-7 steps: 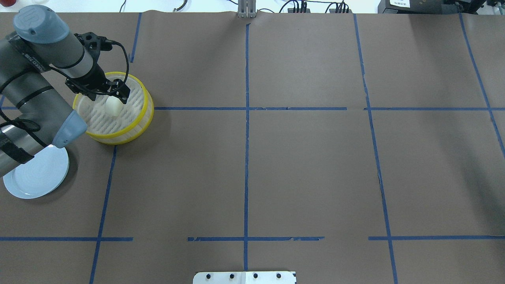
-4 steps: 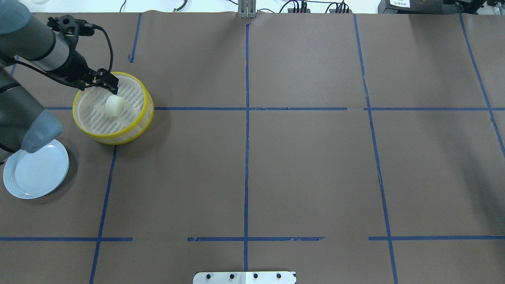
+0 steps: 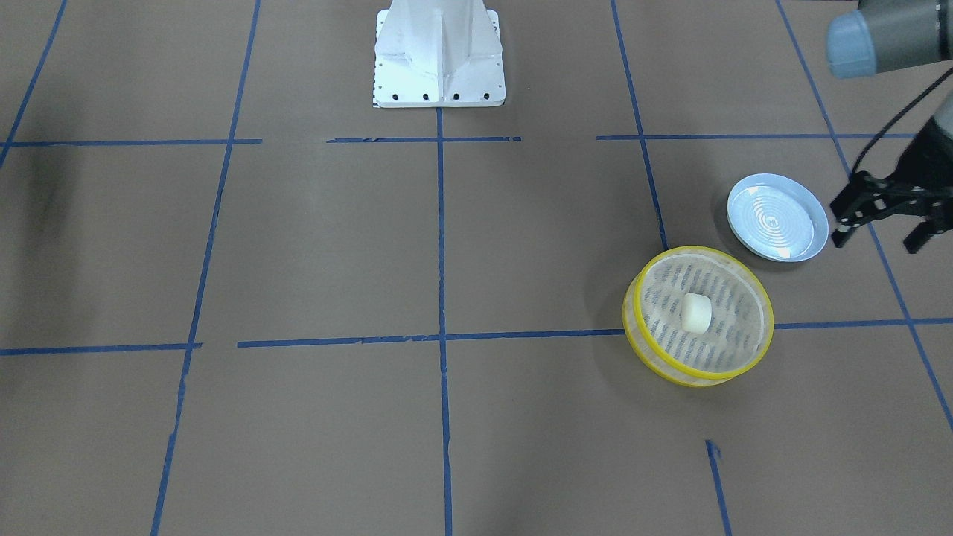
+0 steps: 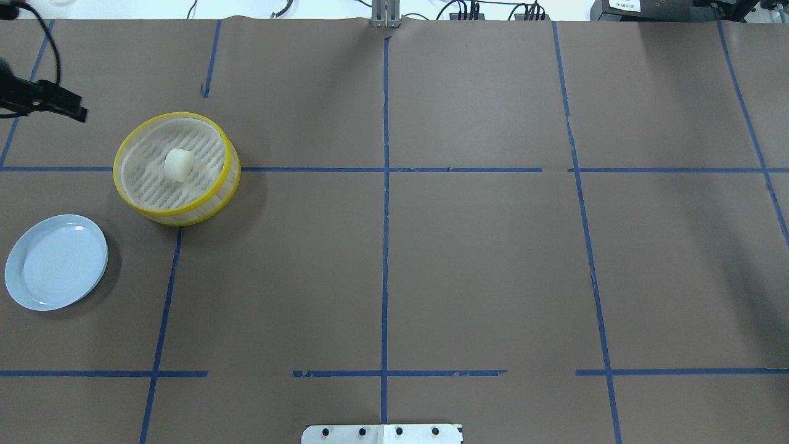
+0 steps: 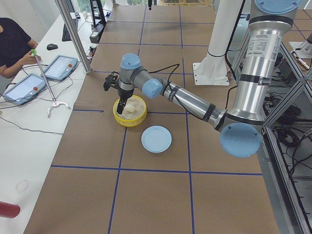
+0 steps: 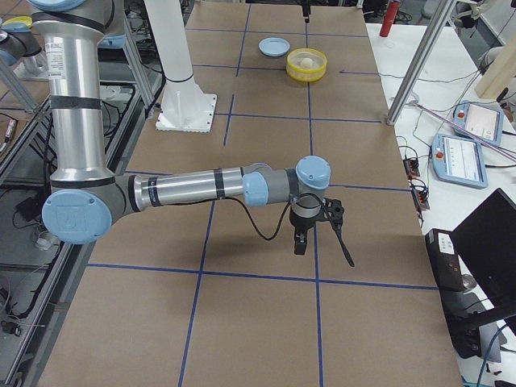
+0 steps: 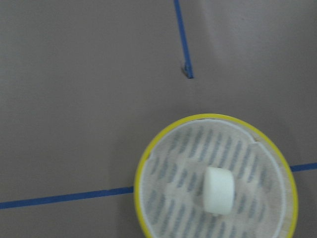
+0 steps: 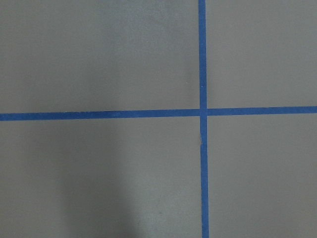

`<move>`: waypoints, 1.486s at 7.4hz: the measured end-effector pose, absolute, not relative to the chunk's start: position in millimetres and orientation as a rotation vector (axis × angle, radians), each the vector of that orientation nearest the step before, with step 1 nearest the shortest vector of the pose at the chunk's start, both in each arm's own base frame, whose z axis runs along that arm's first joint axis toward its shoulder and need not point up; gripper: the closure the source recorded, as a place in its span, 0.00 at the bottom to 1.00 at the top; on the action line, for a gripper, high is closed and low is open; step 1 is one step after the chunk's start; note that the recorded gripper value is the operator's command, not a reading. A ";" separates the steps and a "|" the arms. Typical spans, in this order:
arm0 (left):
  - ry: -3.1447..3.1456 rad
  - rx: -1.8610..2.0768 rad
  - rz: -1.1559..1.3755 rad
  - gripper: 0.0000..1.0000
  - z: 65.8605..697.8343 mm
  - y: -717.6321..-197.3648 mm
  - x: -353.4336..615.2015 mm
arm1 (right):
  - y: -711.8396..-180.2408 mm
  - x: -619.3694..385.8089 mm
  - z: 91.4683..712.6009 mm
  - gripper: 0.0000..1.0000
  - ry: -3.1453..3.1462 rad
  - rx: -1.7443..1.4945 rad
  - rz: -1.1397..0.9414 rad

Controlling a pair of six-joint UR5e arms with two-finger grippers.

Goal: Place bun in steamer

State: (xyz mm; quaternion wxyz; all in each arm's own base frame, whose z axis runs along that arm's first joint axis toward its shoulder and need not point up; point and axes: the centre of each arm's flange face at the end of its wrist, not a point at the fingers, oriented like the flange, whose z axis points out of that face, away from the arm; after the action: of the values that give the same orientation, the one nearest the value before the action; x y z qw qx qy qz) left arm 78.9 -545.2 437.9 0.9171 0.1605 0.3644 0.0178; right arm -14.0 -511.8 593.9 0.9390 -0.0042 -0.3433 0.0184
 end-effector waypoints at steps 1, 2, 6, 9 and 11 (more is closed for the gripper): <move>0.724 0.311 0.046 0.00 481.3 -546.0 34.4 | -511.8 -14.0 593.9 0.00 -0.701 -0.009 0.038; 0.691 0.289 0.074 0.00 534.5 -541.3 -10.4 | -511.8 -14.0 593.9 0.00 -0.701 -0.009 0.038; 0.695 0.187 0.069 0.00 663.7 -497.0 -95.6 | -511.8 -14.1 593.9 0.00 -0.701 -0.009 0.037; 0.738 0.155 0.005 0.00 663.5 -480.6 -93.3 | -511.8 -14.4 593.9 0.00 -0.701 -0.009 0.037; 0.768 0.135 -0.068 0.00 651.2 -473.0 -86.6 | -511.8 -14.1 593.9 0.00 -0.701 -0.009 0.037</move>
State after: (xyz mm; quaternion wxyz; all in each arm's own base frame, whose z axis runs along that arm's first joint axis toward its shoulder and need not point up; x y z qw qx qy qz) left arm -86.6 -473.0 651.2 0.9244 0.0657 0.3742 -0.0330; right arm -14.1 -511.8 593.9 0.9390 -0.0042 -0.3433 0.0183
